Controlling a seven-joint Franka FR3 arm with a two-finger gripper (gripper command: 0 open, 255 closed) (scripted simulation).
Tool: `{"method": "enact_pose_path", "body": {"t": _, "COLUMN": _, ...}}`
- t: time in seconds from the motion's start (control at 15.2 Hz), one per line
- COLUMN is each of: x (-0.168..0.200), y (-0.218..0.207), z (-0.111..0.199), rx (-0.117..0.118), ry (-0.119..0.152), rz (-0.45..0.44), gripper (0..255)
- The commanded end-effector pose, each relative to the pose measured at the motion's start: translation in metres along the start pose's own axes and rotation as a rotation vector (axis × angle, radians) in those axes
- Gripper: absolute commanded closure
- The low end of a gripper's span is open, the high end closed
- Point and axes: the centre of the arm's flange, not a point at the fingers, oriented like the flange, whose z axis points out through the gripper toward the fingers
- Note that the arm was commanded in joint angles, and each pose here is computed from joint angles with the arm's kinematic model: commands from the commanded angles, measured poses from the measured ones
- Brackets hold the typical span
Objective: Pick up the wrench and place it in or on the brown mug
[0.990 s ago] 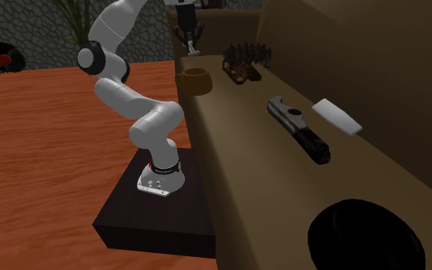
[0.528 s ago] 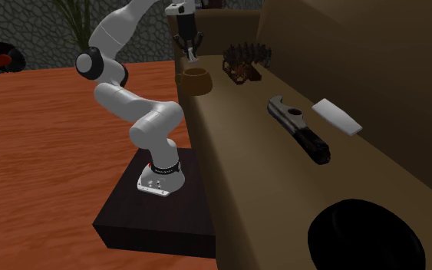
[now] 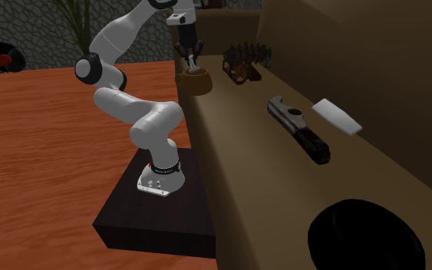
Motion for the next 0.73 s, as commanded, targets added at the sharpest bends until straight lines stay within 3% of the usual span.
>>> {"method": "enact_pose_path", "body": {"t": 0.0, "x": 0.0002, "y": -0.0002, "z": 0.001, "rx": 0.0, "ry": 0.0, "rz": 0.0, "gripper": 255}}
{"method": "enact_pose_path", "body": {"t": 0.33, "x": 0.0001, "y": -0.0002, "z": 0.001, "rx": 0.0, "ry": 0.0, "rz": 0.0, "gripper": 255}}
{"method": "enact_pose_path", "body": {"t": 0.4, "x": 0.0001, "y": -0.0002, "z": 0.001, "rx": 0.0, "ry": 0.0, "rz": 0.0, "gripper": 0}}
{"method": "enact_pose_path", "body": {"t": 0.66, "x": 0.0001, "y": -0.0002, "z": 0.001, "rx": 0.0, "ry": 0.0, "rz": 0.0, "gripper": 0}}
